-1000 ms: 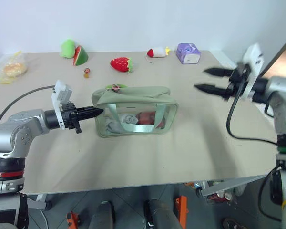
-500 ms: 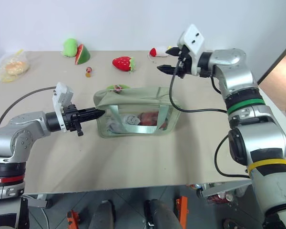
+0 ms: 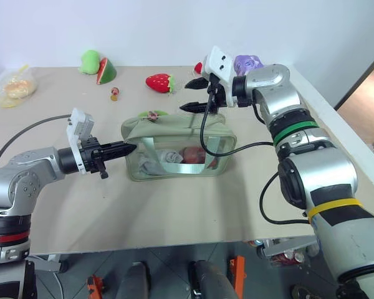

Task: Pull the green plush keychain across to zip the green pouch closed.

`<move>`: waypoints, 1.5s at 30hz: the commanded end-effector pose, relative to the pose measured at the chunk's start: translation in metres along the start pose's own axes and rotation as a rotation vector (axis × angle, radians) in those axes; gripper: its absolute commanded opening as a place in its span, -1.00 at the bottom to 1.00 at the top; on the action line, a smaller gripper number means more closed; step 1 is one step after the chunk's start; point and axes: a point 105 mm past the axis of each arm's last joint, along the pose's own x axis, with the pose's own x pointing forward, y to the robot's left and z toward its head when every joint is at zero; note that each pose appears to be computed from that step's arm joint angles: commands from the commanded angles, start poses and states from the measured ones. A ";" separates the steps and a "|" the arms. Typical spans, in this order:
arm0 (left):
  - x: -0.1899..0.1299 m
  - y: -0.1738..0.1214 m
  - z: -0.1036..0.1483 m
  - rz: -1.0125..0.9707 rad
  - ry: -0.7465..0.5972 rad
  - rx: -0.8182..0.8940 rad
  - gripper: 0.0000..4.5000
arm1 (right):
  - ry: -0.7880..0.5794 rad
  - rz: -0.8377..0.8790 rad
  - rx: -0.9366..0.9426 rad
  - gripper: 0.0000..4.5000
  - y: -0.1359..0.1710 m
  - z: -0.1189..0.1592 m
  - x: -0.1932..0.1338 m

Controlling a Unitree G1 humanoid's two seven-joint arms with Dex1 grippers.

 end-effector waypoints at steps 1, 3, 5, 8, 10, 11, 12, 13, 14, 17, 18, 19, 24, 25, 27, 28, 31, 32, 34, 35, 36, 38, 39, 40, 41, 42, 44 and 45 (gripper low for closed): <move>-0.002 -0.005 0.017 -0.012 -0.046 0.050 -1.00 | -0.044 0.058 -0.027 0.45 0.005 0.012 0.000; -0.001 -0.005 0.017 -0.008 -0.046 0.050 -1.00 | -0.049 0.096 -0.015 0.45 0.012 0.010 0.004; -0.001 -0.004 0.017 -0.006 -0.048 0.049 -1.00 | -0.055 0.133 -0.010 0.45 0.018 0.010 0.009; 0.000 -0.004 0.017 -0.005 -0.048 0.047 -1.00 | -0.069 0.175 -0.010 0.45 0.025 0.013 0.014; 0.000 -0.004 0.016 -0.005 -0.047 0.045 -1.00 | -0.082 0.205 -0.006 0.45 0.029 0.016 0.016; 0.000 -0.004 0.016 -0.005 -0.047 0.044 -1.00 | -0.086 0.216 -0.006 0.45 0.031 0.018 0.018; 0.000 -0.004 0.016 -0.004 -0.047 0.043 -1.00 | -0.088 0.222 -0.005 0.45 0.032 0.019 0.020; 0.000 -0.004 0.015 -0.003 -0.048 0.043 -1.00 | -0.090 0.232 -0.005 0.45 0.034 0.020 0.021; 0.000 -0.004 0.015 -0.002 -0.048 0.043 -1.00 | -0.090 0.242 -0.005 0.45 0.035 0.020 0.023; 0.000 -0.003 0.016 0.001 -0.050 0.040 -1.00 | -0.091 0.284 0.000 0.45 0.041 0.021 0.026; 0.000 -0.003 0.016 0.001 -0.051 0.039 -1.00 | -0.093 0.307 0.003 0.45 0.044 0.022 0.026; 0.000 -0.003 0.016 0.002 -0.052 0.039 -1.00 | -0.095 0.327 0.006 0.45 0.046 0.022 0.027; 0.000 -0.002 0.016 0.009 -0.052 0.039 -1.00 | -0.086 0.368 0.003 0.45 0.054 0.024 0.034; 0.000 -0.002 0.016 0.010 -0.052 0.039 -1.00 | -0.083 0.367 0.002 0.45 0.055 0.023 0.037; -0.001 -0.003 0.016 0.010 -0.053 0.039 -1.00 | -0.083 0.348 -0.003 0.45 0.054 0.024 0.043; -0.001 -0.003 0.017 0.011 -0.054 0.040 -1.00 | -0.085 0.330 -0.005 0.45 0.054 0.025 0.046; -0.001 -0.004 0.017 0.011 -0.056 0.041 -1.00 | -0.087 0.300 -0.002 0.45 0.052 0.027 0.052; -0.001 -0.004 0.017 0.011 -0.056 0.042 -1.00 | -0.087 0.287 -0.002 0.45 0.051 0.027 0.054; -0.001 -0.005 0.017 0.012 -0.057 0.042 -1.00 | -0.074 0.259 0.000 0.45 0.050 0.025 0.059; -0.001 -0.005 0.017 0.012 -0.057 0.042 -1.00 | -0.071 0.252 0.000 0.45 0.050 0.024 0.060; -0.001 -0.005 0.017 0.013 -0.058 0.042 -1.00 | -0.070 0.250 0.003 0.45 0.050 0.023 0.061; -0.002 -0.006 0.017 0.014 -0.058 0.041 -1.00 | -0.075 0.248 0.007 0.21 0.050 0.023 0.061; -0.002 -0.006 0.017 0.015 -0.057 0.041 -1.00 | -0.078 0.247 0.008 0.09 0.050 0.023 0.061; -0.002 -0.006 0.016 0.015 -0.057 0.041 -1.00 | -0.082 0.253 0.007 -0.04 0.051 0.023 0.061; -0.002 -0.006 0.017 0.016 -0.058 0.041 -1.00 | -0.089 0.260 0.006 -0.21 0.052 0.023 0.060; -0.002 -0.006 0.017 0.016 -0.058 0.041 -1.00 | -0.094 0.265 0.006 -0.37 0.052 0.023 0.059; -0.002 -0.006 0.017 0.015 -0.058 0.041 -1.00 | -0.100 0.273 0.004 -0.68 0.052 0.024 0.057; -0.002 -0.006 0.018 0.015 -0.059 0.041 -1.00 | -0.102 0.274 0.004 -0.82 0.052 0.024 0.056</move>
